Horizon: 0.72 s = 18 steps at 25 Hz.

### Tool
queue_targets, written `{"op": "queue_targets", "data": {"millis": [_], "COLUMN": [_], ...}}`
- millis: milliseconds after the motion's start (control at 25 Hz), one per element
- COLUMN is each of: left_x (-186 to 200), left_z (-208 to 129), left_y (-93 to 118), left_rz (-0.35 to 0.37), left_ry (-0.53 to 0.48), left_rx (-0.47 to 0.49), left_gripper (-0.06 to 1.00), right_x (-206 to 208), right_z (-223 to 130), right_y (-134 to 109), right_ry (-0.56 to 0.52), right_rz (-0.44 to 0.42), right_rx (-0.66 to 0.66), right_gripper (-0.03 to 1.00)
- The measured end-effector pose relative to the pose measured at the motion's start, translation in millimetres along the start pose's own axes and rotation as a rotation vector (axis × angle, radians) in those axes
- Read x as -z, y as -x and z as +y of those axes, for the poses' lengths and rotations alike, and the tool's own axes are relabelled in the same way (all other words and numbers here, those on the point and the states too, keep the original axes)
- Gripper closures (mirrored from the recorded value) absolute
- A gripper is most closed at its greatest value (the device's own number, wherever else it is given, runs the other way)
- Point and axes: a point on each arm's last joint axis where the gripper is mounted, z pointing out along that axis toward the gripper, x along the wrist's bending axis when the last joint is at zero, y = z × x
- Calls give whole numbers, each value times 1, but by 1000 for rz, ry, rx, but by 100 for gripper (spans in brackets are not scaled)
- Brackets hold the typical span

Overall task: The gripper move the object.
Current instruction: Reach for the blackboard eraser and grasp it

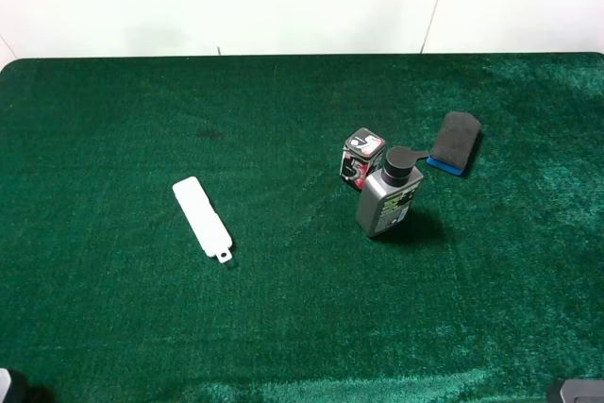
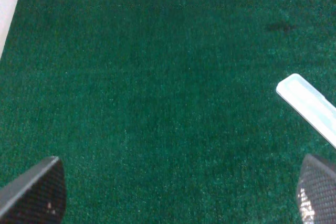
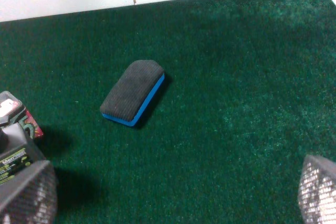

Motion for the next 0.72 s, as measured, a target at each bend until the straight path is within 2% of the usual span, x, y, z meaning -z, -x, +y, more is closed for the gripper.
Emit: {"op": "queue_targets", "data": {"millis": [720], "left_x": [0], "left_z": [0], "left_y": [0], "left_rz": [0], "left_ry": [0], "left_rx": [0], "left_gripper": [6], "right_x": [-1], "right_z": [1], "right_y": [0], "right_ry": [-10], "right_rz": [-1], "right_rx": [0], "right_gripper": [28]}}
